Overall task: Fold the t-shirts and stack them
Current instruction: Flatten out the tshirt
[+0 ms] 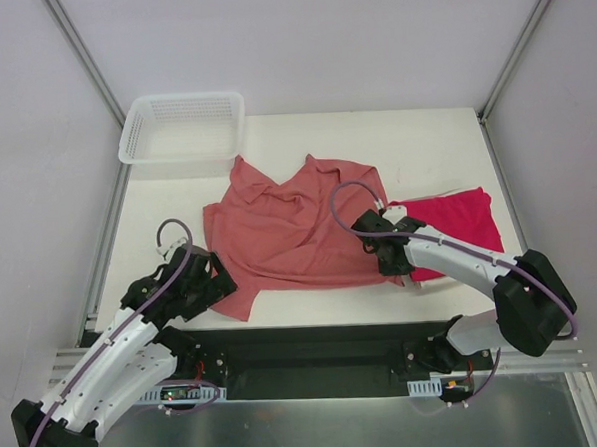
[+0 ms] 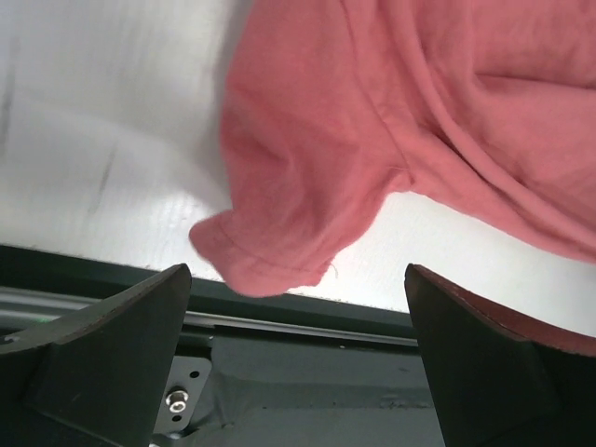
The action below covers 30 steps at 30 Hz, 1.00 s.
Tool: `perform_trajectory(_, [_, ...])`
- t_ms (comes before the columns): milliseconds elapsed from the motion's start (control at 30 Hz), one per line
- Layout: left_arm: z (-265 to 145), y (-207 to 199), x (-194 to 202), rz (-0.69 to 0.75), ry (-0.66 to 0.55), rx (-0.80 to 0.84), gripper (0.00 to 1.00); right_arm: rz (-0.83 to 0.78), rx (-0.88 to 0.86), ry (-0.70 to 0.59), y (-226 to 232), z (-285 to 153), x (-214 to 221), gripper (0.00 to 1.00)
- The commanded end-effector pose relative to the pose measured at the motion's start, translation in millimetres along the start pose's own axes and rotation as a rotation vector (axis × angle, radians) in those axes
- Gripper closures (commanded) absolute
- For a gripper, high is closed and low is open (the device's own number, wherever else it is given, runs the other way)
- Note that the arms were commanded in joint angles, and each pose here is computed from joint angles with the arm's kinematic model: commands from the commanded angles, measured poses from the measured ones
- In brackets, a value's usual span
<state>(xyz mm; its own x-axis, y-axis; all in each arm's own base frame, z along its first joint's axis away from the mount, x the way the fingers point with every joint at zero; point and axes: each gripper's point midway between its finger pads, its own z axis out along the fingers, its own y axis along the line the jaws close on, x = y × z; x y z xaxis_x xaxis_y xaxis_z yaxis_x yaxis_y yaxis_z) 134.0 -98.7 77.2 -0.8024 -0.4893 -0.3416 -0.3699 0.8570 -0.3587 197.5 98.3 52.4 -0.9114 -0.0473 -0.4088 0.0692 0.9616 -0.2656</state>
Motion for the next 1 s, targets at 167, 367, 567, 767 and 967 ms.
perform_trajectory(167, [-3.5,33.7,-22.1,-0.102,-0.102,-0.242,0.01,0.004,0.020,-0.028,-14.8,-5.8,-10.2,0.93])
perform_trajectory(367, [-11.4,-23.7,11.7,-0.043,0.131,0.035,0.14,-0.002,0.006,-0.018,-11.1,-5.0,-9.3,0.93])
perform_trajectory(567, [3.1,-22.0,63.3,-0.033,0.291,0.049,0.22,-0.009,-0.004,0.001,-5.8,-1.9,-8.2,0.93])
perform_trajectory(767, [17.6,-3.6,67.5,-0.089,0.236,-0.043,0.28,-0.018,-0.023,-0.001,-3.2,-1.6,-7.2,0.93])
perform_trajectory(967, [30.6,3.1,36.6,-0.152,0.067,-0.150,0.28,-0.009,-0.052,-0.009,-1.0,-2.9,-6.3,0.93])
